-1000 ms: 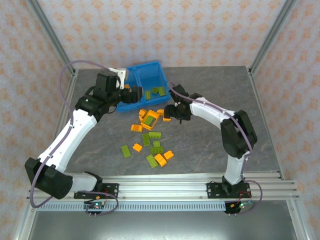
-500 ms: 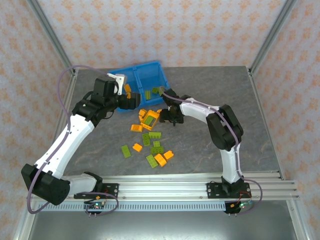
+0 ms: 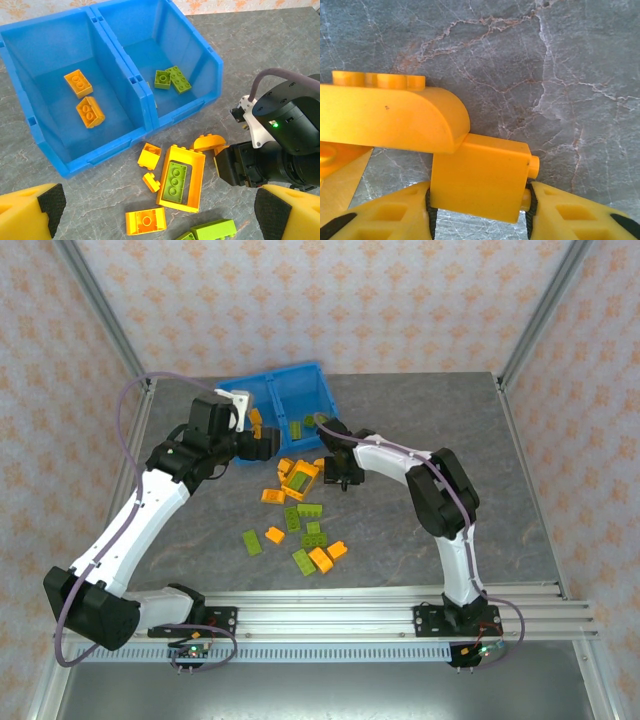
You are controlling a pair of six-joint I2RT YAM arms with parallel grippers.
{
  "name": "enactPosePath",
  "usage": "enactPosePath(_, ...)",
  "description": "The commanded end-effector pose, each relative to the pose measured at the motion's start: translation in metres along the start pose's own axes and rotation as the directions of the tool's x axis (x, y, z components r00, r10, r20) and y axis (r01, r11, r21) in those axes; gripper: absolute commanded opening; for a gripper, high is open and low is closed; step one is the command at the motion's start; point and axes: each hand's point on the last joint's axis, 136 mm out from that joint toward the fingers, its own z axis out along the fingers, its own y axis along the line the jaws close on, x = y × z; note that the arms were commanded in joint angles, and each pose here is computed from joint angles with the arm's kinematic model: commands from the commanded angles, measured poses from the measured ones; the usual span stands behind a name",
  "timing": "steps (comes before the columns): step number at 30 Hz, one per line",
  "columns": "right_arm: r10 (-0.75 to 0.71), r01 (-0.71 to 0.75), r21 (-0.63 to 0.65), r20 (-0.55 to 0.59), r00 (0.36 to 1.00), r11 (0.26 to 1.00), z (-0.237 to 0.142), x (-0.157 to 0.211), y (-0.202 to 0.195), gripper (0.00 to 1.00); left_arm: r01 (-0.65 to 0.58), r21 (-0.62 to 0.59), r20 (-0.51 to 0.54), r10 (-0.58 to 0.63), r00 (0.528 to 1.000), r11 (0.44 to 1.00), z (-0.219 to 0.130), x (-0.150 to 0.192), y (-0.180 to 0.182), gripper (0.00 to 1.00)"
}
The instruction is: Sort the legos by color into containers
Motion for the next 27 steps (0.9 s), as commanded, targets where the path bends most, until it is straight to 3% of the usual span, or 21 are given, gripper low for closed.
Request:
enactPosePath(1,0.007,-0.006,0.068,-0.01,1.0,0.998,0.007,0.007,-0.014,0.42,0.004,-0.023,0.018,-0.004,1.0,1.0,0.002,-0.002,0.005,1.0)
enactPosePath(6,0.021,-0.024,0.04,0.084,0.996,0.999,-0.027,-0.009,-0.012,0.39,0.004,-0.03,0.027,-0.004,1.0,1.0,0.0,-0.004,0.006,1.0)
enactPosePath(11,0.011,-0.005,-0.03,0.228,0.974,1.0,-0.087,-0.031,0.002,0.38,0.026,-0.102,0.09,-0.017,0.996,0.994,-0.016,-0.014,0.019,1.0)
enactPosePath(15,-0.046,0.095,-0.132,0.329,0.943,0.987,-0.134,-0.048,0.049,0.38,0.054,-0.201,0.133,-0.028,0.991,0.978,-0.036,-0.017,0.037,1.0)
enactPosePath(18,-0.079,0.174,-0.232,0.37,0.926,0.957,-0.158,-0.058,0.101,0.38,0.11,-0.347,0.171,-0.052,0.984,0.931,-0.058,-0.014,0.065,1.0)
enactPosePath(21,-0.071,0.194,-0.287,0.387,0.919,0.938,-0.158,-0.075,0.142,0.38,0.179,-0.444,0.22,-0.087,0.972,0.878,-0.077,-0.008,0.088,1.0)
enactPosePath(27,-0.048,0.174,-0.329,0.359,0.932,0.928,-0.112,-0.102,0.19,0.38,0.257,-0.418,0.27,-0.15,0.951,0.871,-0.086,0.009,0.095,1.0)
